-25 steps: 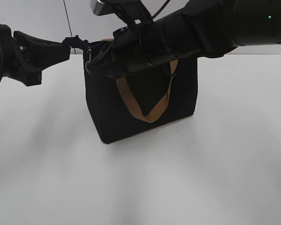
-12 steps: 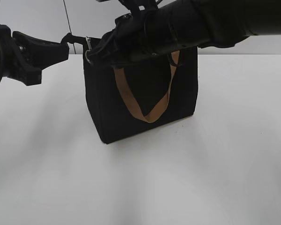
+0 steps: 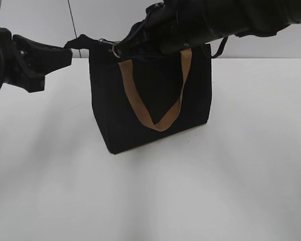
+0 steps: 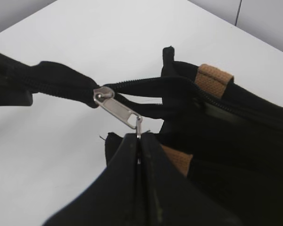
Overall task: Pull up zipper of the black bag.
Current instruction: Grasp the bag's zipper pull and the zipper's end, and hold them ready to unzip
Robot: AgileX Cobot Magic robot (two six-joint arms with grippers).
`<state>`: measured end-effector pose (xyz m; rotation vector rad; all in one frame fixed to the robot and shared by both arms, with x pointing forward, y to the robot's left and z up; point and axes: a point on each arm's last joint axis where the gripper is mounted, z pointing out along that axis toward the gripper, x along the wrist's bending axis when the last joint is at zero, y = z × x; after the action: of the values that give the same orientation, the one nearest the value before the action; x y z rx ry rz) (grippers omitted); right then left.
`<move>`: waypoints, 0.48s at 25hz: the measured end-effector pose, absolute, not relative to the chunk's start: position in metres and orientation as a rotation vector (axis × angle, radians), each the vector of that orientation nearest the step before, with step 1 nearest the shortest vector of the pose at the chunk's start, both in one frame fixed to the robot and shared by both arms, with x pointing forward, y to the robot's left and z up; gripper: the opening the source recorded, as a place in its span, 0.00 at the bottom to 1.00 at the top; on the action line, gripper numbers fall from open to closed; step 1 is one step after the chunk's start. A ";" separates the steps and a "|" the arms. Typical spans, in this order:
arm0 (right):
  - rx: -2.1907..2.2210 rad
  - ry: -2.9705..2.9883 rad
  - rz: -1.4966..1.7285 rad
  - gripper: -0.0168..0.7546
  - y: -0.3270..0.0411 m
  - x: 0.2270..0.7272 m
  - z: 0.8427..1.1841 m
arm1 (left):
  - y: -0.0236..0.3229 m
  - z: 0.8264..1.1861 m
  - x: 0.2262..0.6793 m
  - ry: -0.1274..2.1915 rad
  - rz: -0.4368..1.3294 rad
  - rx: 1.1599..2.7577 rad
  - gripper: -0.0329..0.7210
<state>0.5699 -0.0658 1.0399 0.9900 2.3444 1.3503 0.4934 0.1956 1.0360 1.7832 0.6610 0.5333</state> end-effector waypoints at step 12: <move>1.059 2.321 1.355 0.00 -0.080 0.577 1.043 | 0.198 1.033 0.495 0.694 0.563 1.810 0.05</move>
<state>0.5768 -0.0796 1.0425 1.0590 2.3208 1.3549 0.4951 0.1980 1.0333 1.8098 0.6944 0.5628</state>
